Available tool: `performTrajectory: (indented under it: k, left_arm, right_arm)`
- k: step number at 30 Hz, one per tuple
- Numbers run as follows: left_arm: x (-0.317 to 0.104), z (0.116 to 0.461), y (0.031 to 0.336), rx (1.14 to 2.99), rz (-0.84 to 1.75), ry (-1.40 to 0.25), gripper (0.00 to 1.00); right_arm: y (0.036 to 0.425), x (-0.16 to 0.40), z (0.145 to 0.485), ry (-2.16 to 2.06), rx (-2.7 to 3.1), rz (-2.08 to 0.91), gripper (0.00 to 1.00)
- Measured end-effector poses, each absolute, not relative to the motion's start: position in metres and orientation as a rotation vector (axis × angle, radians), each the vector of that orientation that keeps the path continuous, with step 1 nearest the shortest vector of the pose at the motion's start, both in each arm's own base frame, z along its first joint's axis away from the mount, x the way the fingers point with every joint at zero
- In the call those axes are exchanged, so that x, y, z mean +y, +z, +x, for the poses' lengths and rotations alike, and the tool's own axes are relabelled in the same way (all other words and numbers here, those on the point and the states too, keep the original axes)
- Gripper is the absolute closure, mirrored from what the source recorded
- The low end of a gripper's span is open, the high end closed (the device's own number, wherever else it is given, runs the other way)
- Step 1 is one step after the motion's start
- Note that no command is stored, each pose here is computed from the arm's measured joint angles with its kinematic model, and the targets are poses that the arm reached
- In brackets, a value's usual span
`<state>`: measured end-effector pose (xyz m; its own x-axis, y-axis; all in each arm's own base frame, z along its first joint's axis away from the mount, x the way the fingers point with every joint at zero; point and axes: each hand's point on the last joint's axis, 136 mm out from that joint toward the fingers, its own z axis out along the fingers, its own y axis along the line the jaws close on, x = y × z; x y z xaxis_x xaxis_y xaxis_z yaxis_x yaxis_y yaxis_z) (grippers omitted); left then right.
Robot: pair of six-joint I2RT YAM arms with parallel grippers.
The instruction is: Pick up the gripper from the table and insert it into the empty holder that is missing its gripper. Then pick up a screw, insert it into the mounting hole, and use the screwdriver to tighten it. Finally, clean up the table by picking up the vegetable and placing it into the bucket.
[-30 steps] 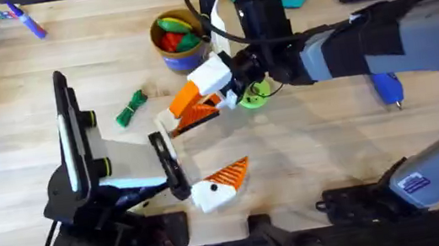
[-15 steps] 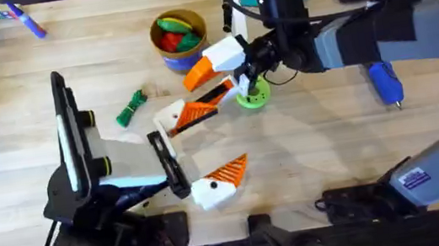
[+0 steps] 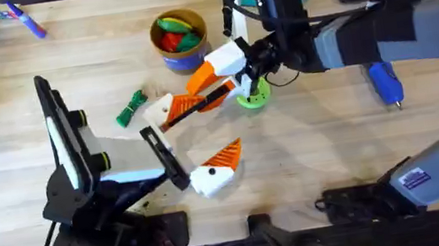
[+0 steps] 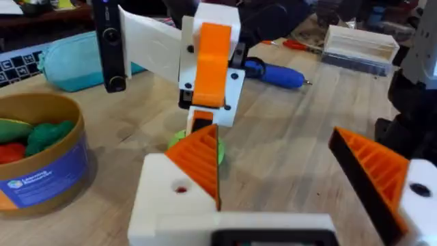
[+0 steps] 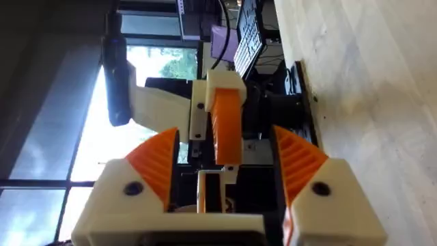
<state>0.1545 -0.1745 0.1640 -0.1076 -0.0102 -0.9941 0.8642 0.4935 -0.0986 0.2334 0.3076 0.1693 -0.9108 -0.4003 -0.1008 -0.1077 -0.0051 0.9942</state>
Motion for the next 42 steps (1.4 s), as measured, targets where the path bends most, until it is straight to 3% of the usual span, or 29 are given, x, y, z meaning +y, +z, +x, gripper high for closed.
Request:
performTrajectory:
  k: [11, 16, 17, 18, 42]
  left_arm:
    - [-0.174, 0.155, 0.164, 1.500, 0.777, -0.881, 0.015]
    - [-0.174, 0.155, 0.164, 1.500, 0.777, -0.881, 0.015]
    - [-0.174, 0.155, 0.164, 1.500, 0.777, -0.881, 0.015]
    - [-0.174, 0.155, 0.164, 1.500, 0.777, -0.881, 0.015]
    - [-0.174, 0.156, 0.164, 1.512, 0.760, -0.892, 0.015]
  right_arm:
    - [0.169, 0.312, 0.227, -2.012, -2.038, 0.565, 0.585]
    - [0.169, 0.314, 0.225, -2.007, -2.039, 0.572, 0.860]
    - [0.169, 0.314, 0.225, -2.008, -2.040, 0.573, 0.960]
    - [0.169, 0.314, 0.225, -2.007, -2.040, 0.571, 0.986]
    - [0.164, 0.316, 0.230, -1.998, -2.086, 0.546, 0.990]
